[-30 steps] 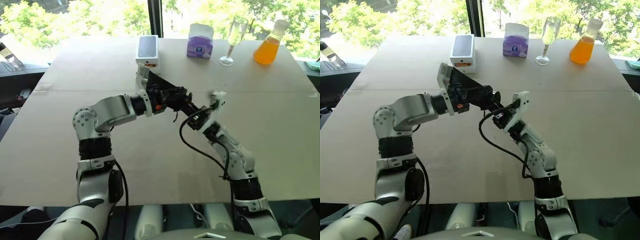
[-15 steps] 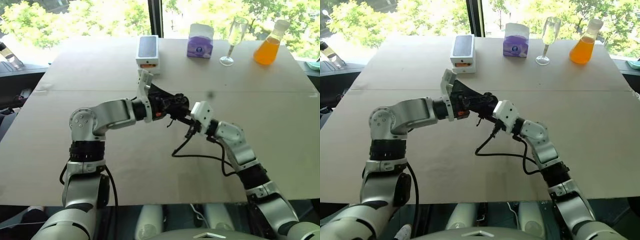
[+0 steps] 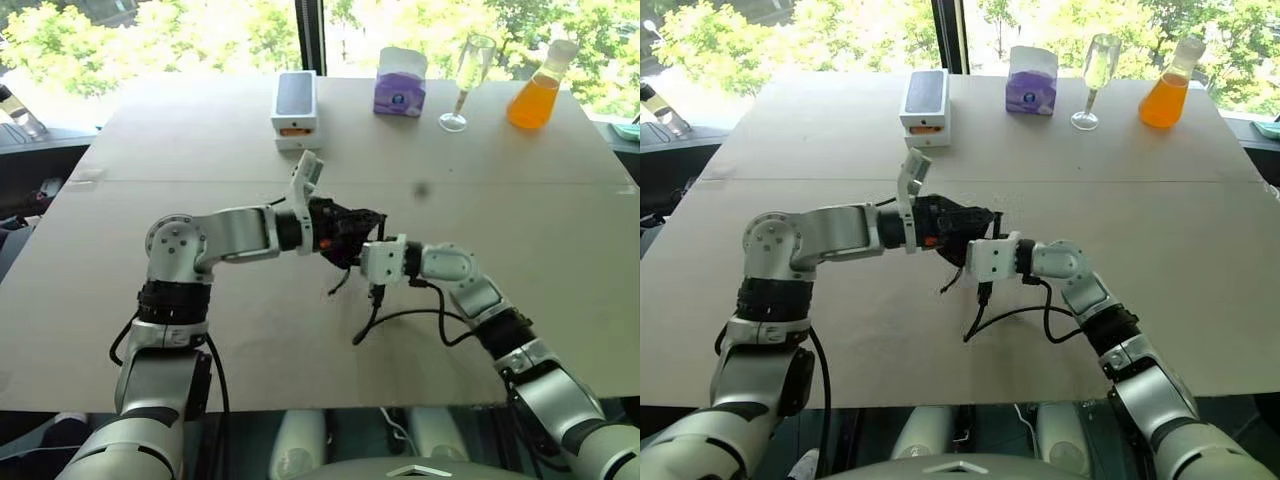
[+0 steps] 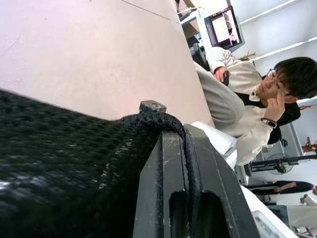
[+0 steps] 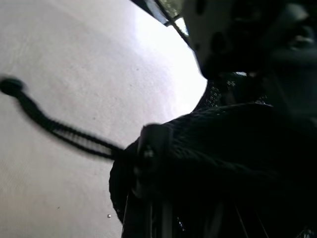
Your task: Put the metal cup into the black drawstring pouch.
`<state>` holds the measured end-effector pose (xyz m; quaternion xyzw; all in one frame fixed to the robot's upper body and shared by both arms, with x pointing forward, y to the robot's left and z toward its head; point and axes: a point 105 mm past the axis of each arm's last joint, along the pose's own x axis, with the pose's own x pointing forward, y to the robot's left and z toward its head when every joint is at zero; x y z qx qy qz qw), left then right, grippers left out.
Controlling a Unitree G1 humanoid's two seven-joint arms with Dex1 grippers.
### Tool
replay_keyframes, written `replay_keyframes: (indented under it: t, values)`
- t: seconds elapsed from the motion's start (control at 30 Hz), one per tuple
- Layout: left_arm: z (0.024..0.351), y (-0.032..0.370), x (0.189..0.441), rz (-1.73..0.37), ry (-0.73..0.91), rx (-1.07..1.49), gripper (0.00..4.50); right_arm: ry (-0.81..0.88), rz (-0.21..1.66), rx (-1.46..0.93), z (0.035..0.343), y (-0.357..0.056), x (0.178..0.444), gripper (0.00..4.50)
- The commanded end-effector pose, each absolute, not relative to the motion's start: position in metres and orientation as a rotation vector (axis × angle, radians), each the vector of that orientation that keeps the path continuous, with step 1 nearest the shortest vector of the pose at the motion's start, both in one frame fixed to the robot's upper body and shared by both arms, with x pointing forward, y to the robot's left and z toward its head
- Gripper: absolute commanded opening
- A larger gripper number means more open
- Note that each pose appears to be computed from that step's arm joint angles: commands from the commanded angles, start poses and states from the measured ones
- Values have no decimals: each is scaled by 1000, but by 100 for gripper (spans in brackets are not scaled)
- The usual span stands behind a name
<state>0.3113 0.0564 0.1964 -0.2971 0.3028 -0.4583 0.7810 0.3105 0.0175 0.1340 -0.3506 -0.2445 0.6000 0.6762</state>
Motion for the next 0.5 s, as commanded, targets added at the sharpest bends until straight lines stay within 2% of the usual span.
replay_keyframes:
  t: [0.03,0.37,0.5]
  values:
    - [214,31,289,-1169,597,-645,0,-636,1426,-785,145,45,299,8]
    - [203,38,288,-1094,555,-727,0,-469,1271,-714,129,46,332,8]
    - [183,46,300,-964,549,-684,0,-390,1261,-724,120,48,337,8]
